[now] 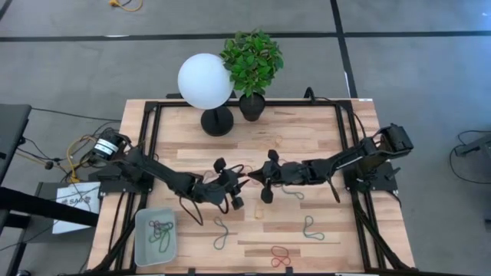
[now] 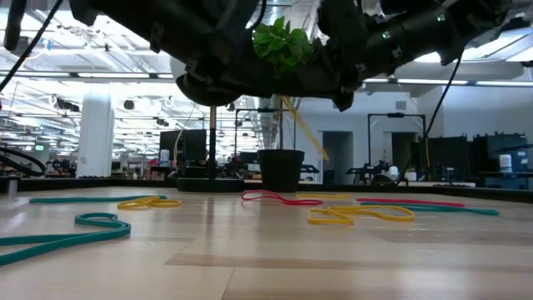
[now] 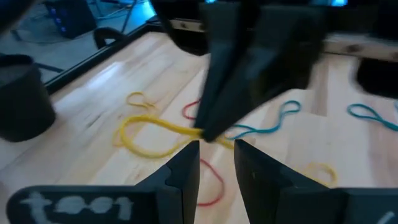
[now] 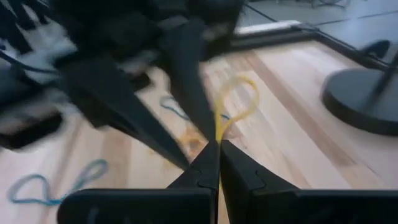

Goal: Pick and place items into bin
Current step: Put the yellow rubber band into the gray bin

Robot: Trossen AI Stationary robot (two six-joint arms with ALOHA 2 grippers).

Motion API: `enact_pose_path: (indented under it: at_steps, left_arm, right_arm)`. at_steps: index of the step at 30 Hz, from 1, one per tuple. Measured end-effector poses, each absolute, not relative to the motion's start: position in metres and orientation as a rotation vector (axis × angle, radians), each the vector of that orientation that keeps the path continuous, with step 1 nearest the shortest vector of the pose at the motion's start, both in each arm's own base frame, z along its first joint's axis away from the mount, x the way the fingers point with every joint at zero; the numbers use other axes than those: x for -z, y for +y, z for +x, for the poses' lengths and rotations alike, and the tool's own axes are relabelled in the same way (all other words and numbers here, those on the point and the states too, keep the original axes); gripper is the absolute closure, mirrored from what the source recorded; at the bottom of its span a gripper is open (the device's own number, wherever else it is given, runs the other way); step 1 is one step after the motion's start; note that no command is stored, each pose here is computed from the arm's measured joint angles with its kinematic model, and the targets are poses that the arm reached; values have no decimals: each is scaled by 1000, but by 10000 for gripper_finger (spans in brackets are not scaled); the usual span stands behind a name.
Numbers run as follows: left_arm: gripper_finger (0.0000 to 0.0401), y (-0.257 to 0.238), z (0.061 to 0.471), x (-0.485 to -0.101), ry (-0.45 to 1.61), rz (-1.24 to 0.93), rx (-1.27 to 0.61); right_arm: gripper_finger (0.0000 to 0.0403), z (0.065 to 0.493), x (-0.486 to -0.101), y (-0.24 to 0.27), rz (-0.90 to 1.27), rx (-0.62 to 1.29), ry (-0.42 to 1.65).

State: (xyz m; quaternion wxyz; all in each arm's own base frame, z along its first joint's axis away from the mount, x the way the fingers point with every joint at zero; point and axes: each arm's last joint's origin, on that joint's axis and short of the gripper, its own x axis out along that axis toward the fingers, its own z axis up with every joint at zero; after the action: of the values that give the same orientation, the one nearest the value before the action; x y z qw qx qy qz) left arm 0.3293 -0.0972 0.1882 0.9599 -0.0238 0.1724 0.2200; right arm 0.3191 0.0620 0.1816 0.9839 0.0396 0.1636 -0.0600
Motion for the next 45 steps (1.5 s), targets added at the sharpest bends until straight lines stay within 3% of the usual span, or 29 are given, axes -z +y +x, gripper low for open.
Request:
enact_pose_path:
  at_steps: [22, 30, 45]
  left_arm:
    - [313, -96, 331, -190, 335, -59, -428]
    - [392, -96, 331, -190, 339, -56, -427]
    - [400, -98, 323, -186, 430, -18, -403]
  right_arm:
    - [400, 328, -205, 78, 84, 22, 243]
    - [395, 328, -204, 78, 82, 24, 248]
    - [292, 324, -191, 76, 44, 47, 387]
